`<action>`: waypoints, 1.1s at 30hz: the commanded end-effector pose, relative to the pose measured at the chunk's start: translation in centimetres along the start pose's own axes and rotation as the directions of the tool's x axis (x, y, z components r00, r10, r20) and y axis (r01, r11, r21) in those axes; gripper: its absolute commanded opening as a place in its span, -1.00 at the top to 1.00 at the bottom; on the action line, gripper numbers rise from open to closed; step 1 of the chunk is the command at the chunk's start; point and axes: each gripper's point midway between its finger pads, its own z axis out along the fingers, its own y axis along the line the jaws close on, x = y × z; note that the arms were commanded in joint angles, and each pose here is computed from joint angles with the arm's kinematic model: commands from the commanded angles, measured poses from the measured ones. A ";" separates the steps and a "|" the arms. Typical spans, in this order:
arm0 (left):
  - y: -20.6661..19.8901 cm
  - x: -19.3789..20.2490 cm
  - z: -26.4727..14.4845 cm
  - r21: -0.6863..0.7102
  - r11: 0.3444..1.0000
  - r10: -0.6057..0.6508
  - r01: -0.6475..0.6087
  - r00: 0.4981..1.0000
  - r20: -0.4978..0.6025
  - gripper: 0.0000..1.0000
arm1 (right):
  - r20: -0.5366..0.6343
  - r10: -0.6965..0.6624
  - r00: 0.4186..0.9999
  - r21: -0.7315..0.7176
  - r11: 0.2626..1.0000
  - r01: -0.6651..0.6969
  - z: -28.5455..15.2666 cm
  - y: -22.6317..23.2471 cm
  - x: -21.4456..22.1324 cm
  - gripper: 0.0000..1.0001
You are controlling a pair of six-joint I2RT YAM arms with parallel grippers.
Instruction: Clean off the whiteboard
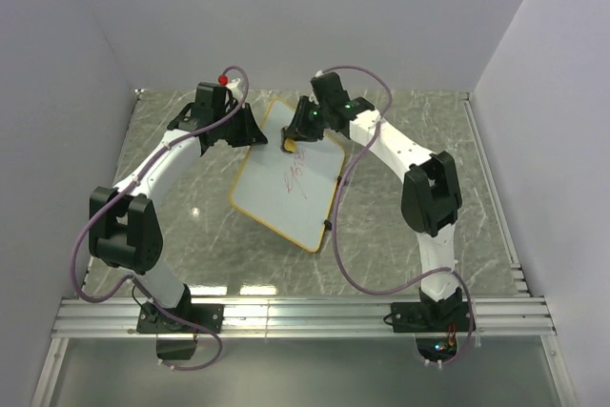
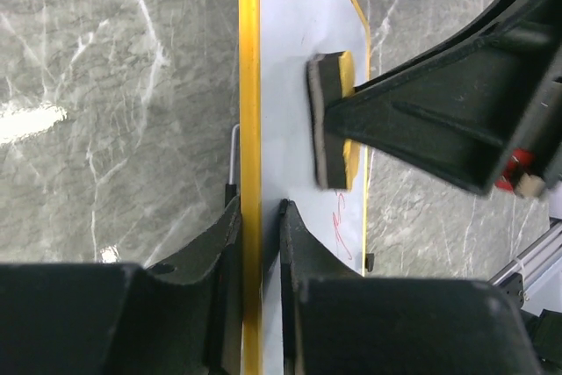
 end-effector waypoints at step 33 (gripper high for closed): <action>-0.7 8.8 2.0 -0.038 0.991 0.111 -0.127 0.952 -0.287 0.99 | -0.053 0.042 0.998 0.055 0.998 -0.039 -0.3 3.2 2.3 1.00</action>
